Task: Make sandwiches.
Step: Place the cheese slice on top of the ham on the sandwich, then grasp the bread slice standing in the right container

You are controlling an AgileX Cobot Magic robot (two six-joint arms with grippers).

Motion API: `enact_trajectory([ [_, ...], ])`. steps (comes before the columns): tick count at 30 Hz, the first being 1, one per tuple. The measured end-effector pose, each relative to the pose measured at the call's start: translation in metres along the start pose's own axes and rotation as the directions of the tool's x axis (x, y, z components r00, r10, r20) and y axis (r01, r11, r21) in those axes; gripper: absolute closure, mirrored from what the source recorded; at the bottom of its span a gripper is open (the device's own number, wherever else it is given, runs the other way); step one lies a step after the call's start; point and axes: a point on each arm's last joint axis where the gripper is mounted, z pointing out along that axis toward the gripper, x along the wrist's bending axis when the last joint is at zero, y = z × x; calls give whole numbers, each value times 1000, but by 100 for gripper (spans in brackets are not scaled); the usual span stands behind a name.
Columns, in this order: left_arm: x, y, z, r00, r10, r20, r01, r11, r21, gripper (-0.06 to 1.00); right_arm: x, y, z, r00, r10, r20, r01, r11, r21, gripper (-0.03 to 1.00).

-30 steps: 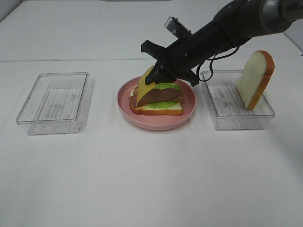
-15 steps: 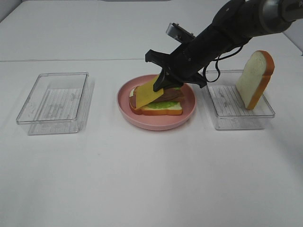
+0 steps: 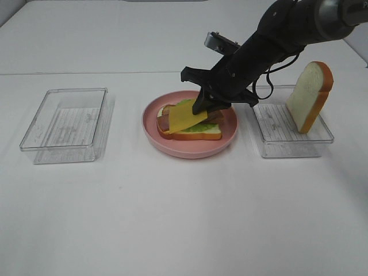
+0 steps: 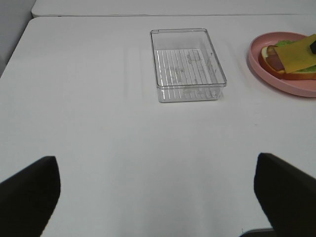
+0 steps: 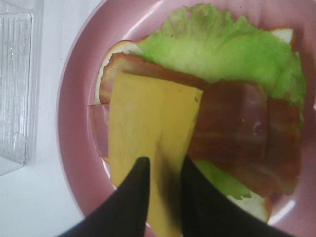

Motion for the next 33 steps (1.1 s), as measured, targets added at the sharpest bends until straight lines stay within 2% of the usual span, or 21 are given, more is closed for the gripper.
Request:
enact_trajectory([
  [1,0,0,0,1000,0,0,0,1000,0,-5,0,0,0,1000,0,0,0,1000,0,74],
  [2,0,0,0,1000,0,0,0,1000,0,-5,0,1,0,1000,-6,6,6,1000,-6,54],
  [3,0,0,0,1000,0,0,0,1000,0,-5,0,1,0,1000,-6,6,6,1000,-6,54],
  [4,0,0,0,1000,0,0,0,1000,0,-5,0,1,0,1000,-8,7,8,1000,-8,45],
  [5,0,0,0,1000,0,0,0,1000,0,-5,0,2,-3,1000,-19,12,20,1000,-13,25],
  [6,0,0,0,1000,0,0,0,1000,0,-5,0,2,-3,1000,-19,12,20,1000,-13,25],
  [7,0,0,0,1000,0,0,0,1000,0,-5,2,4,-10,999,-43,22,43,999,-25,11],
  [8,0,0,0,1000,0,0,0,1000,0,-5,2,4,-10,999,-43,22,43,999,-25,11],
  [9,0,0,0,1000,0,0,0,1000,0,-5,5,6,-18,997,-73,35,75,997,-38,5],
  [19,0,0,0,1000,0,0,0,1000,0,-5,22,11,-72,981,-178,80,184,981,-70,0],
  [21,0,0,0,1000,0,0,0,1000,0,-5,33,14,-103,970,-223,100,235,965,-119,0],
  [26,0,0,0,1000,0,0,0,1000,0,-5,44,19,-131,964,-238,117,254,955,-155,0],
  [28,0,0,0,1000,0,0,0,1000,0,-5,50,29,-161,955,-224,194,258,951,-173,0],
  [31,0,0,0,1000,0,0,0,1000,0,-5,51,32,-168,949,-223,225,263,950,-168,0],
  [33,0,0,0,1000,0,0,0,1000,0,-5,49,39,-191,922,-200,331,261,954,-149,0],
])
